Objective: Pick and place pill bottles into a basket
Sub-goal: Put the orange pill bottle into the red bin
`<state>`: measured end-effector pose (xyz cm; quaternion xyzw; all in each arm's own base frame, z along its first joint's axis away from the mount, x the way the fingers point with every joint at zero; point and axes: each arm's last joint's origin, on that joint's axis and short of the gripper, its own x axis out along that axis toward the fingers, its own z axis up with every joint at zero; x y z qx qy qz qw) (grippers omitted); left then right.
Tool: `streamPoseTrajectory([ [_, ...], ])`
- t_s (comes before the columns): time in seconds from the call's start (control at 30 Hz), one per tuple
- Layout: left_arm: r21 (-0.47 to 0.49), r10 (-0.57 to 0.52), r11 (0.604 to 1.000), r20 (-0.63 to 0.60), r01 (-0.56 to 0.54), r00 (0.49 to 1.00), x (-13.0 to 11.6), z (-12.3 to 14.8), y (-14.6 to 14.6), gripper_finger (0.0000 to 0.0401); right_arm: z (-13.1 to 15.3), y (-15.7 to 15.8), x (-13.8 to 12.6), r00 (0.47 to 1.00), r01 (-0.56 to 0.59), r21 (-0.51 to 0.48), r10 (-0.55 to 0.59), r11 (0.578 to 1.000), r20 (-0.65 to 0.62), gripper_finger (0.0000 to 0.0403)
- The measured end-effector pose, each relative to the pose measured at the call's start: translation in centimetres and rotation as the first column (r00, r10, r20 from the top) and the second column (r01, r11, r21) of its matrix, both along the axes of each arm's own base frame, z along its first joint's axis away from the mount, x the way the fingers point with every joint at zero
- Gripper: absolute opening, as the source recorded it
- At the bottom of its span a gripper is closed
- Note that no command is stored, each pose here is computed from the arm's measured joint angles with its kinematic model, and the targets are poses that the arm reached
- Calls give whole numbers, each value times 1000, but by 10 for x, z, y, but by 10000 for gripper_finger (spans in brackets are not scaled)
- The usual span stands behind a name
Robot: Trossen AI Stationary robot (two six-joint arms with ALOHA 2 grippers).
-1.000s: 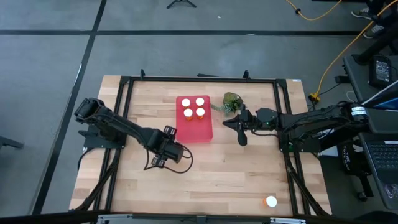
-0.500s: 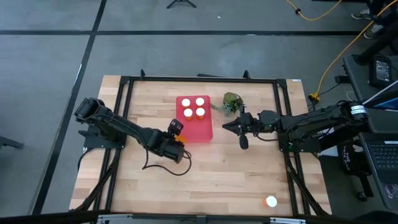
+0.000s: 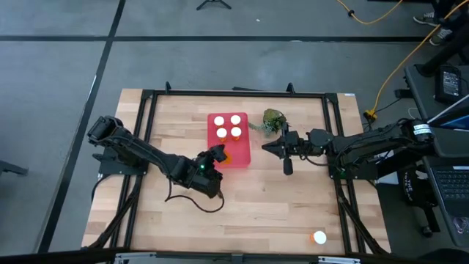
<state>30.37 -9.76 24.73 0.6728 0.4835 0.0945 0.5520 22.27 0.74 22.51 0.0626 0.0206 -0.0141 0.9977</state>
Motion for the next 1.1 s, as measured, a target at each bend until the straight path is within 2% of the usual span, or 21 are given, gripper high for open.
streamPoseTrajectory([
  [0.1,51,-53,997,-37,55,998,5,3,-2,215,1,0,0,1000,0,21,0,1000,6,20],
  [0.23,104,-119,986,-82,128,989,11,7,-5,215,0,1,0,997,-73,44,73,996,5,33],
  [0.5,222,-212,941,-208,257,955,20,15,-8,215,2,2,1,994,-106,55,105,993,7,113],
  [0.8,217,-275,923,-206,318,939,27,19,-7,215,29,5,26,981,-182,-9,181,983,-73,179],
  [1.0,248,-277,908,-246,337,929,28,20,-7,214,17,4,49,973,-182,8,181,983,-144,208],
  [1.1,252,-280,905,-253,342,926,28,20,-7,214,16,1,58,976,-170,37,174,985,-135,221],
])
